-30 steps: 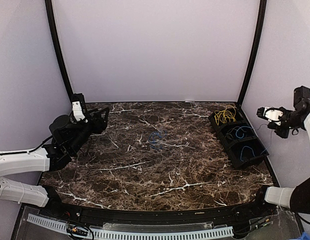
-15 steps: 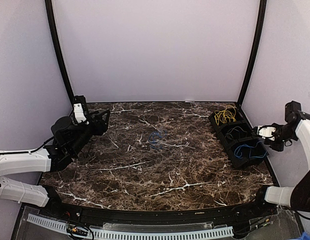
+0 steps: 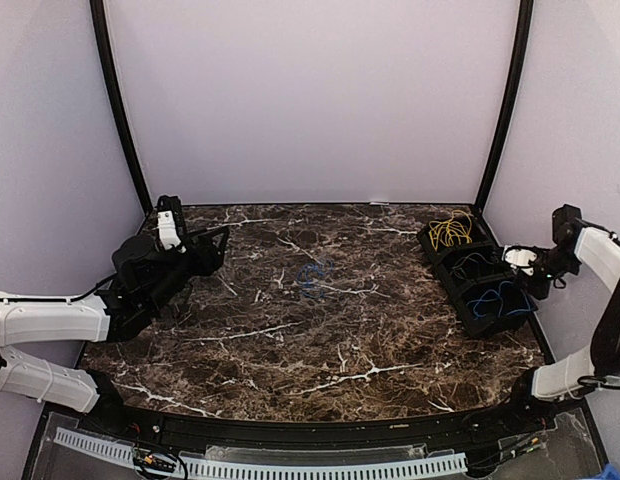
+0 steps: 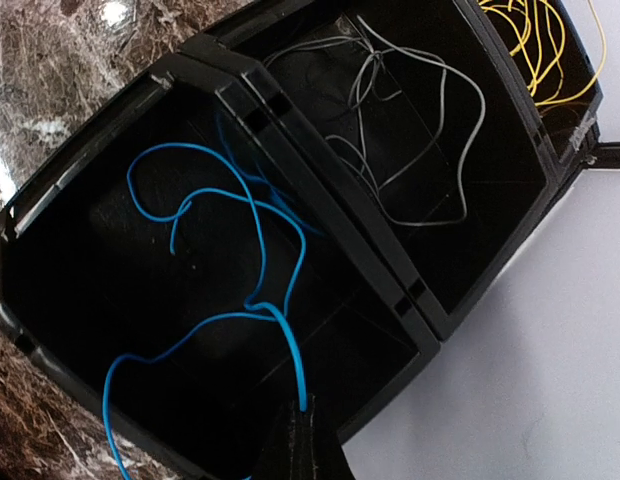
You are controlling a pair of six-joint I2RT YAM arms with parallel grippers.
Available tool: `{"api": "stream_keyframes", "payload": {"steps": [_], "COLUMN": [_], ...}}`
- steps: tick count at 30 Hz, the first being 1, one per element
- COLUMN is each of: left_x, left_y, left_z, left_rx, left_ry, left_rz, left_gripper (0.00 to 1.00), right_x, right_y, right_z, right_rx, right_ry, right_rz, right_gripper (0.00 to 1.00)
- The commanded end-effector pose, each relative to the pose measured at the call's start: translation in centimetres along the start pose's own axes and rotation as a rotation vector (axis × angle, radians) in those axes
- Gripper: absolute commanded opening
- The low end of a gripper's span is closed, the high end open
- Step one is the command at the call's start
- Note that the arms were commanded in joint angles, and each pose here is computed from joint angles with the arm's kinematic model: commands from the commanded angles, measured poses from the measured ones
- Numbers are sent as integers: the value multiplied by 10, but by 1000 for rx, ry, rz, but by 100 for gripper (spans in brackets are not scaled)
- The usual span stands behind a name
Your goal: Untangle the cables
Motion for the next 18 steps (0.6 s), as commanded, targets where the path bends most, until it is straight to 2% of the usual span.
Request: {"api": "stream_keyframes", "payload": {"steps": [1, 6, 13, 16, 18], "left_x": [-8, -3, 4, 12, 20], "left_y": [-5, -5, -7, -15, -20], "left_z": [0, -3, -3, 7, 16], "left_rx": [33, 43, 66, 102, 113], "left_ry": [-26, -11, 7, 63, 123], "left_rz": [-48, -62, -66, -58, -53], "left_gripper": [63, 63, 63, 63, 63], "right_x": [-22, -23, 2, 3, -2], "right_y": [-1, 7, 18, 14, 8], "right_z": [15, 39, 65, 64, 53], "right_rx": [-22, -56, -57, -48, -37], "right_ry": [-51, -21, 86, 104, 100], "right_rz": [27, 20, 11, 32, 50], "right_gripper": [0, 0, 0, 0, 4]}}
Point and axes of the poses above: each gripper's point midway between its finger pads, its own z axis out along the fingers, its own y axis along the line the jaws close on, x = y × z, the point moved 3 cm from there along -z, back along the fingers, and after that the axes turned 4 degrees about z, right-handed, at the moved point
